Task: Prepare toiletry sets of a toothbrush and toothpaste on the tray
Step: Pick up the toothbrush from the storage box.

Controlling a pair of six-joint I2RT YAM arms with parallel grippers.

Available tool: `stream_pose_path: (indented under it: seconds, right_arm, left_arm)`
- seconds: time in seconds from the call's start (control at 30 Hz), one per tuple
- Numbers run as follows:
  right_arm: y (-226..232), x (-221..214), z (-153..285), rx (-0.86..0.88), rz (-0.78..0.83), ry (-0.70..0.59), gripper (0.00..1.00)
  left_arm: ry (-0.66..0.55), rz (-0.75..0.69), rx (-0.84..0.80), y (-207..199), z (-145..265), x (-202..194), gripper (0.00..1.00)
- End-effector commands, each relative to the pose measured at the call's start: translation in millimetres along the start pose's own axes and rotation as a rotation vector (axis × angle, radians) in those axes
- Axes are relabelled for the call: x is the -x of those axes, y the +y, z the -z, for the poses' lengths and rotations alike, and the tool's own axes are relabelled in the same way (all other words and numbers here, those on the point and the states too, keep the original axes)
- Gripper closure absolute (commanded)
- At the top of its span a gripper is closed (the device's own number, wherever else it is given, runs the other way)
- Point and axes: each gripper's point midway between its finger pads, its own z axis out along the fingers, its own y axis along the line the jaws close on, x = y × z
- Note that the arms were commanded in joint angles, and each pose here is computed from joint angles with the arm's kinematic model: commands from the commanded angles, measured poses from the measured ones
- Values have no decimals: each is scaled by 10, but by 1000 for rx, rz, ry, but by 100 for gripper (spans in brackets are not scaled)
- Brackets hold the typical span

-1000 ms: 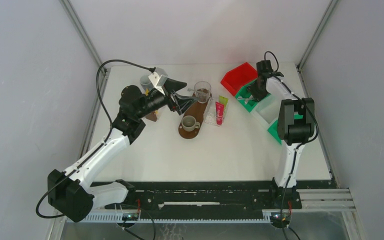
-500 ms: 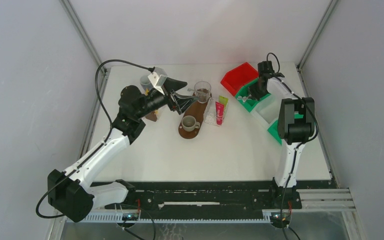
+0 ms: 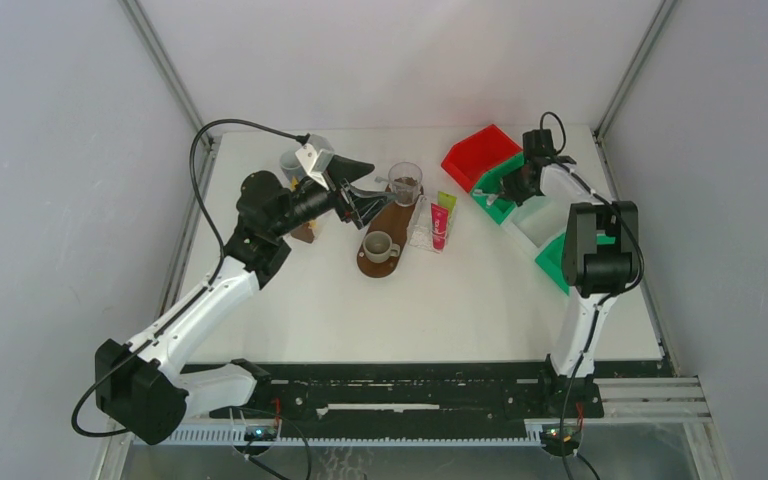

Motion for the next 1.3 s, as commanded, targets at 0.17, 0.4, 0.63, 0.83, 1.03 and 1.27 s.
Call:
stream_pose_path:
  seconds: [0.17, 0.4, 0.63, 0.83, 1.03, 1.27]
  right_arm:
    - [307, 214, 400, 151, -12, -75, 90]
    - [466, 181, 606, 285, 10, -77, 100]
    - [586, 27, 989, 441, 106, -79, 100]
    - [612, -190, 1373, 558, 283, -99, 100]
    - [788, -568, 2058, 782, 676, -194, 100]
    - [893, -1130, 2626, 1029, 1087, -260, 100]
  left_arm:
    - [-40, -17, -21, -66, 55, 90, 15]
    - [-36, -16, -18, -53, 47, 72, 15]
    - [-38, -16, -19, -57, 47, 85, 15]
    - [-42, -18, -22, -68, 55, 89, 15]
    - [-53, -5, -36, -105, 59, 128, 14]
    - [-97, 79, -47, -166, 49, 272, 13]
